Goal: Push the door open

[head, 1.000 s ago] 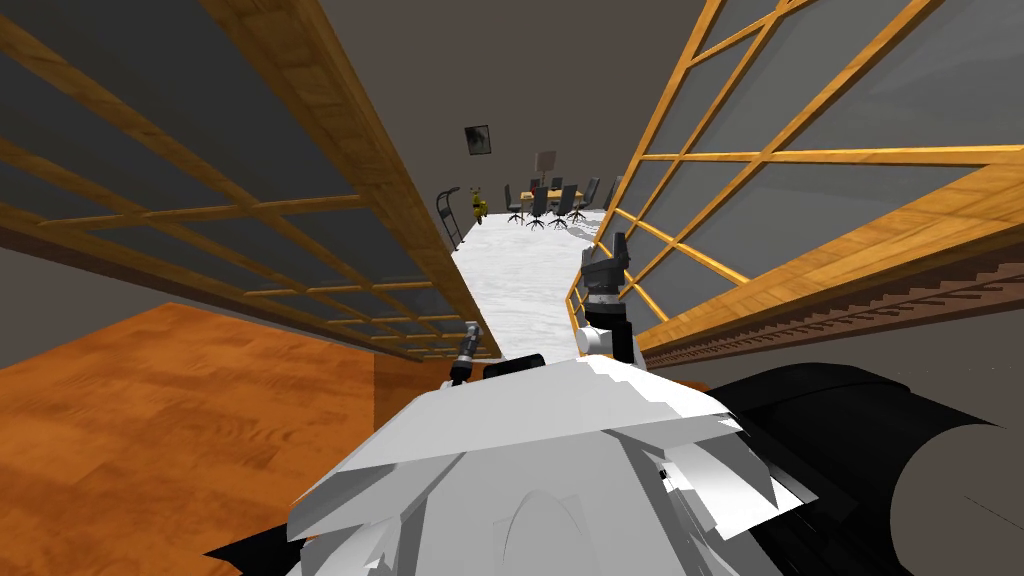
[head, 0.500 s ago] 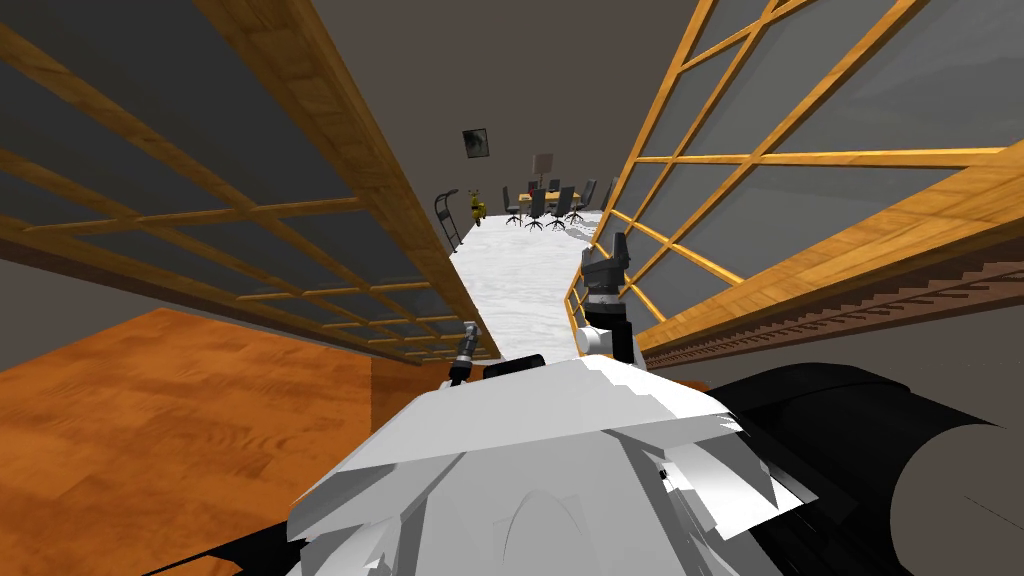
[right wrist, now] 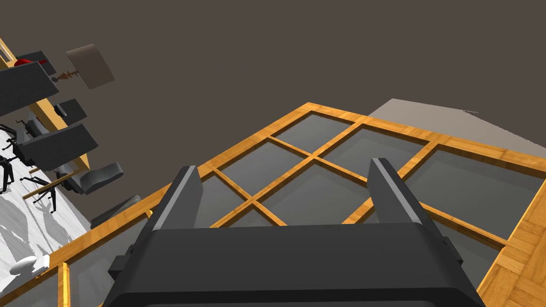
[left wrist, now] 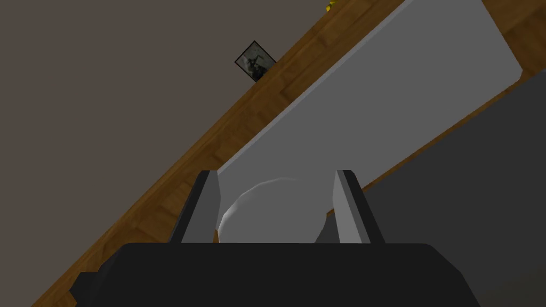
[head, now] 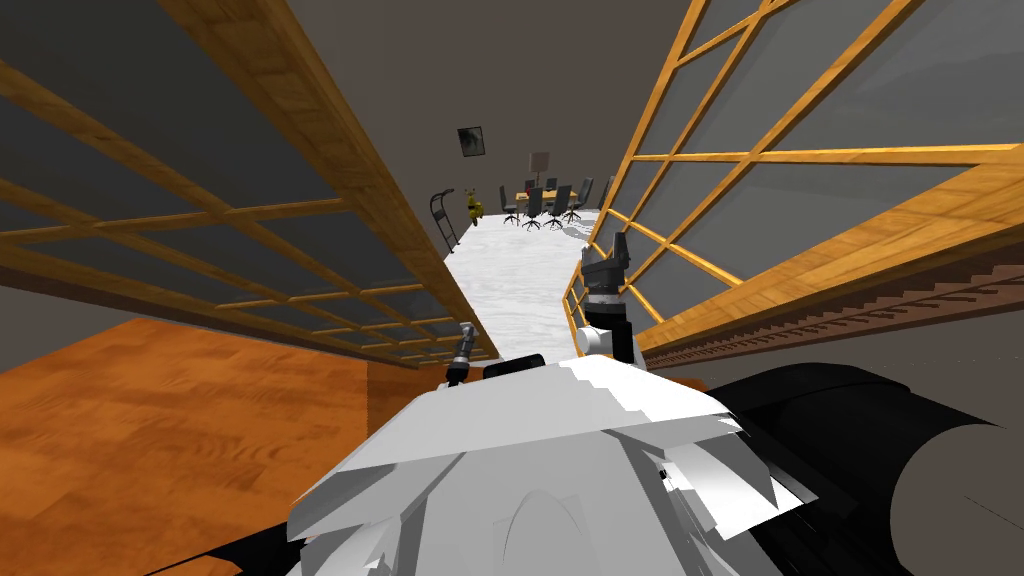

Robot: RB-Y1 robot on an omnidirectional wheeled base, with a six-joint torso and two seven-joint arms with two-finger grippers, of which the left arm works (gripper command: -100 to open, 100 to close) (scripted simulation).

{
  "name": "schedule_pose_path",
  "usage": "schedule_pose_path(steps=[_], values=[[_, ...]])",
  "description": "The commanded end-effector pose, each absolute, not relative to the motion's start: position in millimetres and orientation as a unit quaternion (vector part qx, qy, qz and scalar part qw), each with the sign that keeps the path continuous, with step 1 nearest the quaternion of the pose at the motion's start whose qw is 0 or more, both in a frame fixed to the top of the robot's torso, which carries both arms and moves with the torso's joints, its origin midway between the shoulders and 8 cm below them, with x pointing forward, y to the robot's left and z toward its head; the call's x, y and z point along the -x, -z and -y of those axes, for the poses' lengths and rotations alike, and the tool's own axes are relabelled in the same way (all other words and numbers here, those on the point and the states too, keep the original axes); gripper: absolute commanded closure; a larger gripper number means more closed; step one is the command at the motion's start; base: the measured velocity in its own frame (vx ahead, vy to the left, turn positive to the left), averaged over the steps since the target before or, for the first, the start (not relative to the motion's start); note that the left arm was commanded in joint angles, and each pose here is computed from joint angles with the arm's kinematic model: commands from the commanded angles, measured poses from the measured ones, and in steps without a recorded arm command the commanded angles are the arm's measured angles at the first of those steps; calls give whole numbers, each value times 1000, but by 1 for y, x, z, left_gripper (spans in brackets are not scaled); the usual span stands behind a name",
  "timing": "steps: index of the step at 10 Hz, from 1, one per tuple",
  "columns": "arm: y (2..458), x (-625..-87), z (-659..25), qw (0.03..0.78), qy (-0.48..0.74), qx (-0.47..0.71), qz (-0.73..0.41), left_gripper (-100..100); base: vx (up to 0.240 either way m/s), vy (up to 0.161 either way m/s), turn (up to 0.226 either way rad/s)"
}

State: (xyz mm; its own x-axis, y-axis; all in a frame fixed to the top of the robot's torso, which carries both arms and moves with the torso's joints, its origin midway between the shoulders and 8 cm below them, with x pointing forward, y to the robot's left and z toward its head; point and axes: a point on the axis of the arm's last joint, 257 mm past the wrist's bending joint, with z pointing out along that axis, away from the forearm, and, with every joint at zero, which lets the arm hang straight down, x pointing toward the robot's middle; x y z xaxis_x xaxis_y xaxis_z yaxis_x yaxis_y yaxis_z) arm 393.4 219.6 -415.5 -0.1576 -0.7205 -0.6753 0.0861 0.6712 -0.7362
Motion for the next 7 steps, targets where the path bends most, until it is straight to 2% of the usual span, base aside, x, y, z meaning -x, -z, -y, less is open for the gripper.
schedule_pose_path(steps=[1,7], values=[[410,-399,-249,612,329,256,-672,100,25,-23,-39],[409,-399,-256,606,339,277,-664,100,17,-14,-15]])
